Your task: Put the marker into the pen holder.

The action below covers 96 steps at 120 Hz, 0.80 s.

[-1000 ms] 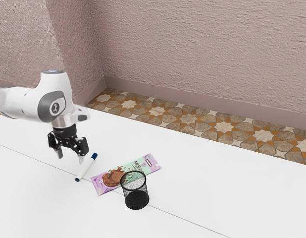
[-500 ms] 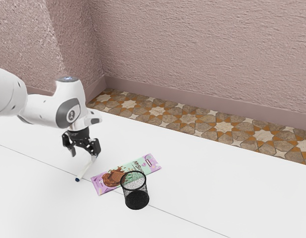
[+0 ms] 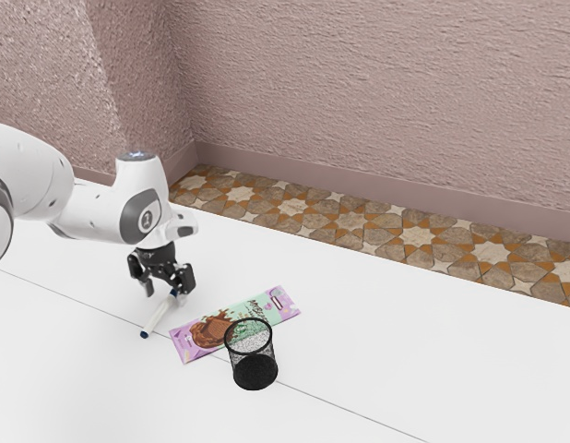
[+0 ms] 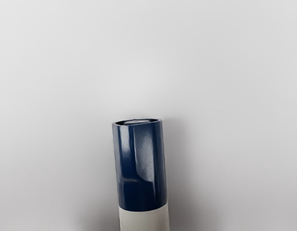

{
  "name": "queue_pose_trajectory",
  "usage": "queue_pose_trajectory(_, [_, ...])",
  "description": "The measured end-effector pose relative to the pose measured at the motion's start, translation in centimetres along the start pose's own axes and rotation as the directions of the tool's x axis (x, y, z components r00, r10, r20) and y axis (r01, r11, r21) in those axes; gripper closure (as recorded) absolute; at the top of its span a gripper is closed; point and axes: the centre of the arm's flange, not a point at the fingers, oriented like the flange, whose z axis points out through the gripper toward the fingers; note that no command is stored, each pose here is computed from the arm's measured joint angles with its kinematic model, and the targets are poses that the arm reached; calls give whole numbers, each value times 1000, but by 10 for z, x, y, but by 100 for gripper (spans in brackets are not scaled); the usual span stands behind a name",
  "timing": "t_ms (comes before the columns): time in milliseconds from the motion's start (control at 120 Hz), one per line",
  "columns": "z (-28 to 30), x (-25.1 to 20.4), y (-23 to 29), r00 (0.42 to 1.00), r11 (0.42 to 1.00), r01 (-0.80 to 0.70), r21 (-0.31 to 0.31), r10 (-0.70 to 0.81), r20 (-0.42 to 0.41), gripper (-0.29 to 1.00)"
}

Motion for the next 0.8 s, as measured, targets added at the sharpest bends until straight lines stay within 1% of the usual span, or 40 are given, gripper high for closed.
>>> queue_pose_trajectory(225, [-1, 1, 0, 1000, 1000, -25, -7, 25, -6, 34])
queue_pose_trajectory(392, [-2, 3, -1, 999, 999, -40, -7, 39, -12, 49])
queue_pose_trajectory(650, [3, 3, -1, 998, 998, -58, -6, 58, -7, 62])
queue_pose_trajectory(800, [3, 3, -1, 998, 998, -65, -4, 65, -8, 67])
